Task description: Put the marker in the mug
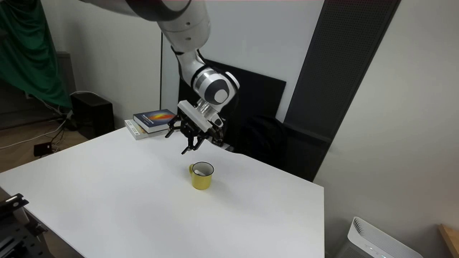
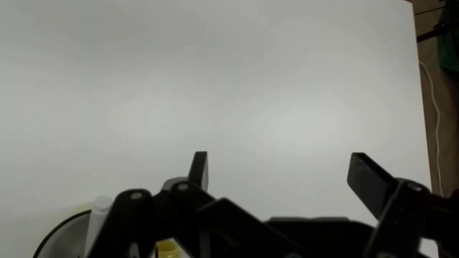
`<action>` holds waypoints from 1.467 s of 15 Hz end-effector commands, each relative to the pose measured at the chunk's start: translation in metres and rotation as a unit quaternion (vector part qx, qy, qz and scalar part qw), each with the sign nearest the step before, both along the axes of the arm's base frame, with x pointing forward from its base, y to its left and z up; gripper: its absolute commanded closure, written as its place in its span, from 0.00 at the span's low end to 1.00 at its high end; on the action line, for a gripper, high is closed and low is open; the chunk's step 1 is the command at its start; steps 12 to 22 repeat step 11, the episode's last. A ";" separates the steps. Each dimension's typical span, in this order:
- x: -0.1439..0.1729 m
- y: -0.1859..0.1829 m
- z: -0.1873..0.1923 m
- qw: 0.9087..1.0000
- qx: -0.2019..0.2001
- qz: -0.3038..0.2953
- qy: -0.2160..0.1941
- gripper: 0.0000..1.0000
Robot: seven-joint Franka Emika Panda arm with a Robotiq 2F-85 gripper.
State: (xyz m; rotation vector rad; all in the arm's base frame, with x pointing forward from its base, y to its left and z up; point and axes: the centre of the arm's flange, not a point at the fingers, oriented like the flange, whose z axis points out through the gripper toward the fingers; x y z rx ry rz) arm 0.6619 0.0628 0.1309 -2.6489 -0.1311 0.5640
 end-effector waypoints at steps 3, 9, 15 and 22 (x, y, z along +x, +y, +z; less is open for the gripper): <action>-0.064 0.034 0.038 0.987 -0.098 0.061 -0.111 0.00; -0.057 0.049 0.033 0.974 -0.111 0.078 -0.183 0.00; -0.062 0.047 0.036 0.973 -0.114 0.079 -0.186 0.00; -0.062 0.047 0.036 0.973 -0.114 0.079 -0.186 0.00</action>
